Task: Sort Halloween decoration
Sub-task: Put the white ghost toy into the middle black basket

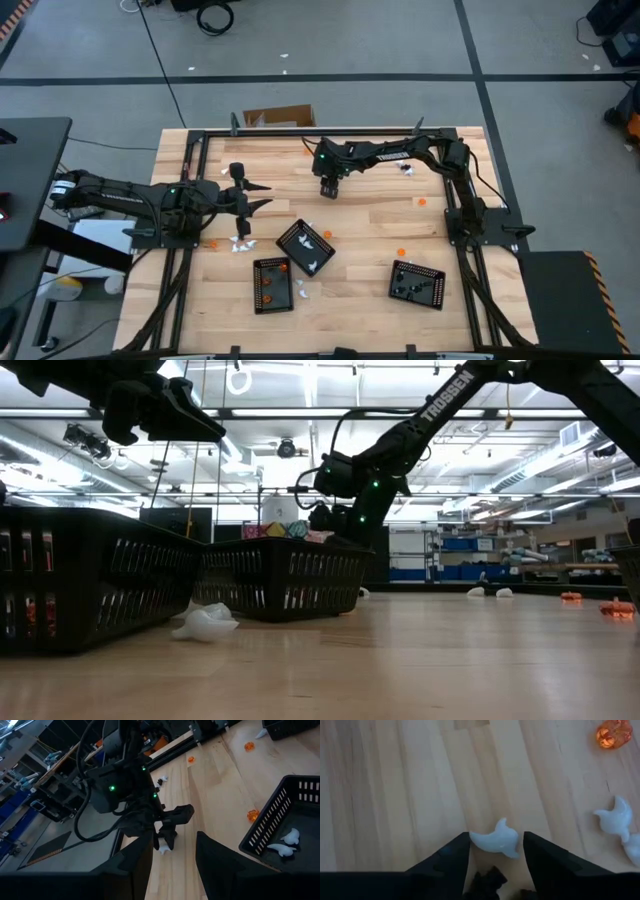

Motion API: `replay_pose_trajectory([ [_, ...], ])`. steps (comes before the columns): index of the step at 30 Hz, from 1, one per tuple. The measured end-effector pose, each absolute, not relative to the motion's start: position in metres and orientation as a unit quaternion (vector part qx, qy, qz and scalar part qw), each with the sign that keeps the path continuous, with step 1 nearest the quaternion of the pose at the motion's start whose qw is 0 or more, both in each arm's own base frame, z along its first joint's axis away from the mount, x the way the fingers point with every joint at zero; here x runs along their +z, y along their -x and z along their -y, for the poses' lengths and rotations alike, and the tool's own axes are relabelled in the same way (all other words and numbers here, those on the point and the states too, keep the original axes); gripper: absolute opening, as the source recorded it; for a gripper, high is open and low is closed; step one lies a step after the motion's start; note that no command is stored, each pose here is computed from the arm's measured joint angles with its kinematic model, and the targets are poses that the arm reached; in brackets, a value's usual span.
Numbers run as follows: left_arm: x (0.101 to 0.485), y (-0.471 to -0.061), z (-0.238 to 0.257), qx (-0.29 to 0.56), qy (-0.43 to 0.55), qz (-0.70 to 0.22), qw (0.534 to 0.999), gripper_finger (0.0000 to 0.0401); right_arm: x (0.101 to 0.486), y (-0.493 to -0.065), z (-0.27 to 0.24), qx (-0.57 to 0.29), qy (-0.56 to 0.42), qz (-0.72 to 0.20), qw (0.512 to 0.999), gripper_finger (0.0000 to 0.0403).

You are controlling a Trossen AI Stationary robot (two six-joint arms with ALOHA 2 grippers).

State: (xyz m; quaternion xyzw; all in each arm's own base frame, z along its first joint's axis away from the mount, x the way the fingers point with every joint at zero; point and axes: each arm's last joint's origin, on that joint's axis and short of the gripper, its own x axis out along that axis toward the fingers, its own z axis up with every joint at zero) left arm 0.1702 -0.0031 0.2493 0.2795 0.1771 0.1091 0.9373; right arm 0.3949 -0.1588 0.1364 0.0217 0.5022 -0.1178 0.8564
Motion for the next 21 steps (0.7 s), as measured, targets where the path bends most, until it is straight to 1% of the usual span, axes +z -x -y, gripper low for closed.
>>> replay_pose_trajectory([
  [4, 0.2493, -0.1702, 0.0031, 0.109, -0.28, -0.177, 0.937, 0.0155, 0.136, -0.3943, 0.1585, -0.121, -0.02, -0.506, 0.854, 0.0166],
  [15, 0.2493, -0.1701, 0.0031, 0.109, -0.281, -0.178, 0.937, 0.0155, 0.1351, -0.3919, 0.1575, -0.121, -0.028, -0.517, 0.847, 0.0047],
  [19, 0.2493, -0.1701, 0.0031, 0.109, -0.281, -0.178, 0.937, 0.0155, 0.135, -0.3916, 0.1576, -0.119, -0.023, -0.519, 0.846, 0.0013],
  [21, 0.2493, -0.1701, 0.0031, 0.109, -0.281, -0.178, 0.937, 0.0155, 0.135, -0.3916, 0.1578, -0.118, -0.022, -0.519, 0.846, 0.0006],
])
